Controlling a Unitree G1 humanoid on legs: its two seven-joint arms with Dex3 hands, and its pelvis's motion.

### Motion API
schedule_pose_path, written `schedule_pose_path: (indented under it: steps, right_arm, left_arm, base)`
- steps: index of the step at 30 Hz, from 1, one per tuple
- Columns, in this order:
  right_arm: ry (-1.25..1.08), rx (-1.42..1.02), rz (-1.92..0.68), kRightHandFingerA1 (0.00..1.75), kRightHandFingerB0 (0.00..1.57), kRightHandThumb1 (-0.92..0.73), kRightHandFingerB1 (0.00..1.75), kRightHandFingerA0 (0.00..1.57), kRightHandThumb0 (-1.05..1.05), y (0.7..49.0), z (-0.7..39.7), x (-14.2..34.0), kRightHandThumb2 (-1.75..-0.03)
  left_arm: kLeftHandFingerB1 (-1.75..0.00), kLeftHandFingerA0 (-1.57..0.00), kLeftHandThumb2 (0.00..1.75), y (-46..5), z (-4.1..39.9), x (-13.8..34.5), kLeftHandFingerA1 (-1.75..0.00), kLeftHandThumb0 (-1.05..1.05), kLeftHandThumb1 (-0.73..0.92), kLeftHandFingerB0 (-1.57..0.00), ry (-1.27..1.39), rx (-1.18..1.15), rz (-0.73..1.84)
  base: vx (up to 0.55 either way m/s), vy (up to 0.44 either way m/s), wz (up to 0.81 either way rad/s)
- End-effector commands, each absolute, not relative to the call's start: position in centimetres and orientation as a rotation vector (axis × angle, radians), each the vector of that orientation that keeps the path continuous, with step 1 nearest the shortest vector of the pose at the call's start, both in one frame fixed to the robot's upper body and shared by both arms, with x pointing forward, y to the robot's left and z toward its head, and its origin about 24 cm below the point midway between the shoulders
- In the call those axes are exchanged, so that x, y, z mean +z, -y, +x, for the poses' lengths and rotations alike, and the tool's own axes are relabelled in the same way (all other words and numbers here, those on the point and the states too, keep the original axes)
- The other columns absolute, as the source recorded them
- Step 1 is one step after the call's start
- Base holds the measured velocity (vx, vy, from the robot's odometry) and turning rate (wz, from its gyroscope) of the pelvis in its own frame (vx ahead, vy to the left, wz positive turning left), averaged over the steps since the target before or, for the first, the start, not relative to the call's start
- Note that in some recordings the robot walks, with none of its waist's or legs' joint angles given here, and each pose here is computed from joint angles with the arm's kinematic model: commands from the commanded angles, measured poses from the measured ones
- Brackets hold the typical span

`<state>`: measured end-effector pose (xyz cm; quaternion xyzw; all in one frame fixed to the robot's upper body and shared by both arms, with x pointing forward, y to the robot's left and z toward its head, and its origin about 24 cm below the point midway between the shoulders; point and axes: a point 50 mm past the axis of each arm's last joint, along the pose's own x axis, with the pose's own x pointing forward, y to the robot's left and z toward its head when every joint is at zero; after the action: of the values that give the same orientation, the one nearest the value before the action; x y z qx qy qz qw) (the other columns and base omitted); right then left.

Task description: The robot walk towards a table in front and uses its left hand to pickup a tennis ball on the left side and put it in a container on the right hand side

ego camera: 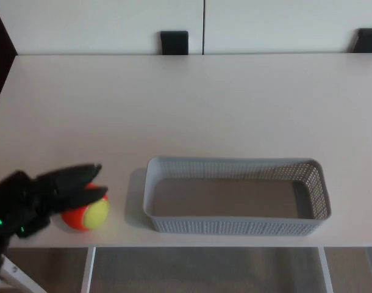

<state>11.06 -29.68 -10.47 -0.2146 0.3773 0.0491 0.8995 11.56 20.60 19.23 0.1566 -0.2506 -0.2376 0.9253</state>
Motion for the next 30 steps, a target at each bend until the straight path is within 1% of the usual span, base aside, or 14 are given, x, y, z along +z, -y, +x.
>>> schedule_pose_path:
  steps: [1, 6, 7, 17, 18, 19, 20, 22, 23, 24, 25, 27, 29, 30]
  right_arm:
    - [-0.8, 0.08, -0.441, 0.48, 0.55, -0.61, 0.41, 0.77, -0.36, 31.0, 11.5, -9.9, -0.59]
    - [-0.799, 0.093, -0.462, 0.49, 0.55, -0.61, 0.41, 0.79, -0.37, 30.8, 12.0, -9.9, -0.59]
    - [-0.802, 0.101, -0.48, 0.58, 0.5, -0.53, 0.52, 0.7, -0.45, 30.9, 12.3, -9.9, -0.79]
    - [-0.815, 0.124, -0.493, 0.57, 0.51, -0.52, 0.52, 0.67, -0.43, 30.8, 12.1, -10.0, -0.78]
    - [-0.811, 0.126, -0.494, 0.58, 0.51, -0.52, 0.52, 0.68, -0.44, 30.8, 12.3, -9.9, -0.79]
    - [-0.805, 0.13, -0.498, 0.58, 0.51, -0.52, 0.52, 0.68, -0.44, 30.8, 12.6, -9.8, -0.79]
    - [-0.805, 0.137, -0.505, 0.59, 0.51, -0.52, 0.53, 0.68, -0.44, 30.8, 12.7, -9.8, -0.8]
    - [-0.802, 0.144, -0.498, 0.58, 0.52, -0.52, 0.53, 0.68, -0.44, 30.9, 12.6, -9.7, -0.79]
    - [-0.802, 0.146, -0.501, 0.58, 0.52, -0.52, 0.52, 0.68, -0.44, 30.9, 12.6, -9.7, -0.79]
    - [-0.803, 0.147, -0.505, 0.58, 0.52, -0.52, 0.52, 0.68, -0.44, 30.9, 12.5, -9.8, -0.79]
    - [-0.803, 0.149, -0.511, 0.58, 0.52, -0.52, 0.52, 0.68, -0.44, 31.0, 12.6, -9.7, -0.79]
    - [-0.802, 0.164, -0.519, 0.57, 0.5, -0.53, 0.52, 0.66, -0.45, 30.9, 12.8, -9.6, -0.79]
    - [-0.805, 0.169, -0.531, 0.58, 0.5, -0.52, 0.52, 0.68, -0.45, 31.0, 12.7, -9.6, -0.79]
    - [-0.809, 0.171, -0.533, 0.58, 0.5, -0.52, 0.52, 0.68, -0.45, 30.9, 12.6, -9.6, -0.79]
  left_arm:
    - [-0.33, -0.29, 0.62, -20.6, 11.6, 23.4, -0.36, -0.23, 0.57, -0.26, 0.82, -0.381, 0.336]
    - [-0.28, -0.27, 0.59, -21.1, 13.3, 22.6, -0.34, -0.17, 0.61, -0.21, 0.77, -0.319, 0.456]
    - [-0.28, -0.22, 0.6, -21.3, 14.1, 22.1, -0.34, -0.2, 0.61, -0.19, 0.726, -0.311, 0.499]
    - [-0.27, -0.16, 0.56, -23.0, 18.1, 15.7, -0.3, -0.23, 0.52, -0.17, 0.521, -0.267, 0.744]
    - [-0.48, -0.01, 0.96, -23.2, 18.7, 15.0, -0.5, -0.23, 0.5, 0.0, 0.492, -0.271, 0.787]
    - [-0.48, -0.01, 0.96, -23.4, 19.3, 14.2, -0.5, -0.23, 0.5, 0.0, 0.455, -0.279, 0.828]
    - [-0.26, -0.08, 0.55, -23.4, 19.6, 13.6, -0.27, -0.35, 0.51, -0.1, 0.421, -0.287, 0.843]
    - [-0.25, -0.07, 0.58, -23.5, 20.2, 12.2, -0.23, -0.38, 0.48, -0.09, 0.33, -0.301, 0.87]
    - [-0.37, 0.0, 0.75, -23.6, 20.3, 11.8, -0.39, -0.37, 0.31, -0.01, 0.312, -0.298, 0.874]
    - [-0.37, 0.0, 0.75, -23.6, 20.3, 11.5, -0.39, -0.37, 0.31, -0.01, 0.301, -0.294, 0.878]
    - [-0.26, -0.08, 0.54, -23.7, 20.5, 11.0, -0.3, -0.4, 0.47, -0.1, 0.291, -0.287, 0.884]
    - [-0.24, -0.07, 0.57, -24.0, 20.9, 9.7, -0.27, -0.44, 0.45, -0.1, 0.244, -0.266, 0.893]
    - [-0.29, 0.0, 0.7, -24.3, 21.2, 8.7, -0.23, -0.52, 0.31, -0.02, 0.21, -0.254, 0.891]
    - [-0.29, 0.0, 0.7, -24.5, 21.3, 8.2, -0.23, -0.52, 0.31, -0.02, 0.194, -0.249, 0.89]
  base:
    - [0.0, 0.0, 0.0]
    - [0.0, 0.0, 0.0]
    - [0.0, 0.0, 0.0]
    - [0.0, 0.0, 0.0]
    - [0.0, 0.0, 0.0]
    - [0.0, 0.0, 0.0]
    - [0.0, 0.0, 0.0]
    - [0.0, 0.0, 0.0]
    - [0.0, 0.0, 0.0]
    - [0.0, 0.0, 0.0]
    - [0.0, 0.0, 0.0]
    - [0.0, 0.0, 0.0]
    - [0.0, 0.0, 0.0]
    - [0.0, 0.0, 0.0]
